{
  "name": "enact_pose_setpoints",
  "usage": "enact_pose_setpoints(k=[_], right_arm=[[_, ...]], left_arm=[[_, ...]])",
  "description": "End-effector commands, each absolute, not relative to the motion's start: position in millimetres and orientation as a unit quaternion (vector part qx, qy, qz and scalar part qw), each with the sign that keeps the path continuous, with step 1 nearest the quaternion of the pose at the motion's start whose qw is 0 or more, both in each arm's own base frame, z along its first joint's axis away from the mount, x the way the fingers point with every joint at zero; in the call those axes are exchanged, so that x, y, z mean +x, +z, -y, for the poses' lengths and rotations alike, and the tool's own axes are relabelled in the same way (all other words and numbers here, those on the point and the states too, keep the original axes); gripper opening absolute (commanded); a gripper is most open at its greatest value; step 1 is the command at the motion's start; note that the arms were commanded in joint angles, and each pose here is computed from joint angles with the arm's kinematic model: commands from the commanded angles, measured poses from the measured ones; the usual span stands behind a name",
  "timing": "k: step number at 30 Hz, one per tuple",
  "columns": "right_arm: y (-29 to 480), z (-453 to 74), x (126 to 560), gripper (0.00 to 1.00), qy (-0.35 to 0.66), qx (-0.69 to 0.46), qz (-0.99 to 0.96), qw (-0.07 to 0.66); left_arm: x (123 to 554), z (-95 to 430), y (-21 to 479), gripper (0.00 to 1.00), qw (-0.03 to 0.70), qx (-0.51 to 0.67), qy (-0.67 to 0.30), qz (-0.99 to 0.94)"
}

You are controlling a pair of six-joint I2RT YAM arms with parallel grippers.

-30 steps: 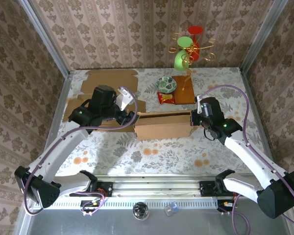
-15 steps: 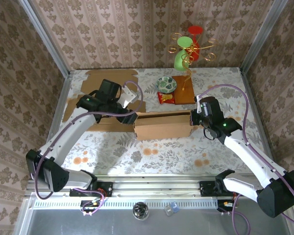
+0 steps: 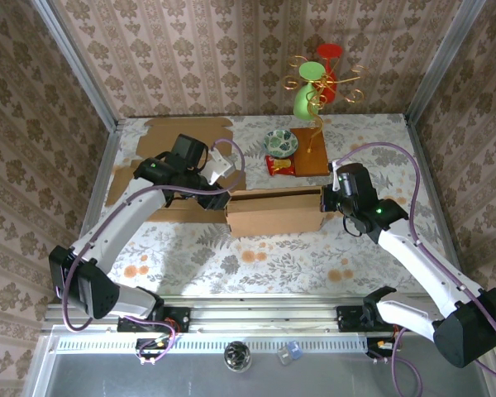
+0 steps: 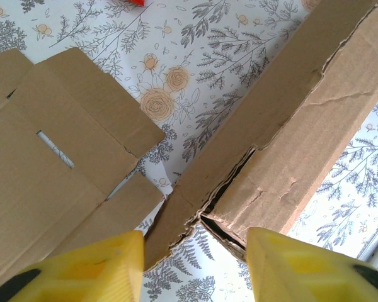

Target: Fold the paper box

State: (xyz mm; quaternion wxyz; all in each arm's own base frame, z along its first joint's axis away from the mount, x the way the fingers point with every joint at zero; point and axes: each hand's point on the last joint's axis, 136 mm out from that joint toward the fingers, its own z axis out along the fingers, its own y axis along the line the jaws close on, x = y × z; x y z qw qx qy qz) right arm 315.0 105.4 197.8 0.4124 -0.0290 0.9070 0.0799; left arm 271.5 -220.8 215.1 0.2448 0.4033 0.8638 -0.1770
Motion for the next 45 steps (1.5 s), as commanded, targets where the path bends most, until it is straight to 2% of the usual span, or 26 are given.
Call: enact_pose_setpoints(k=[1,5,11,16,20,24,29,37,45], right_arm=[[192,-106,311,0.0,0.076,-0.026,-0.915,0.396],[191,-105,311,0.0,0.074,-0.024,-0.915,0.395],[191,-105,312,0.0,0.074,-0.022,-0.916,0.395],[191,-105,313,0.0,0.074,-0.019,-0.915,0.395],[191,-106,314,0.0,0.076,-0.015,-0.916,0.394],[189,-110,314,0.0,0.08,-0.008,-0.917,0.392],[187,-113,315,0.0,0.075,-0.006,-0.918,0.39],[184,-113,315,0.0,0.067,-0.004,-0.92,0.387],[183,-111,314,0.0,0.064,0.001,-0.92,0.386]], left_arm=[[270,220,207,0.39,0.232,0.409,-0.173,-0.866],[271,222,204,0.33,0.226,0.409,-0.174,-0.867],[268,224,201,0.31,0.225,0.416,-0.168,-0.865],[266,224,198,0.19,0.22,0.411,-0.166,-0.869],[263,225,196,0.2,0.215,0.4,-0.162,-0.876],[259,226,194,0.21,0.208,0.371,-0.161,-0.891],[255,231,193,0.12,0.194,0.319,-0.175,-0.911],[255,230,199,0.05,0.178,0.247,-0.19,-0.934],[251,229,202,0.04,0.141,0.174,-0.202,-0.953]])
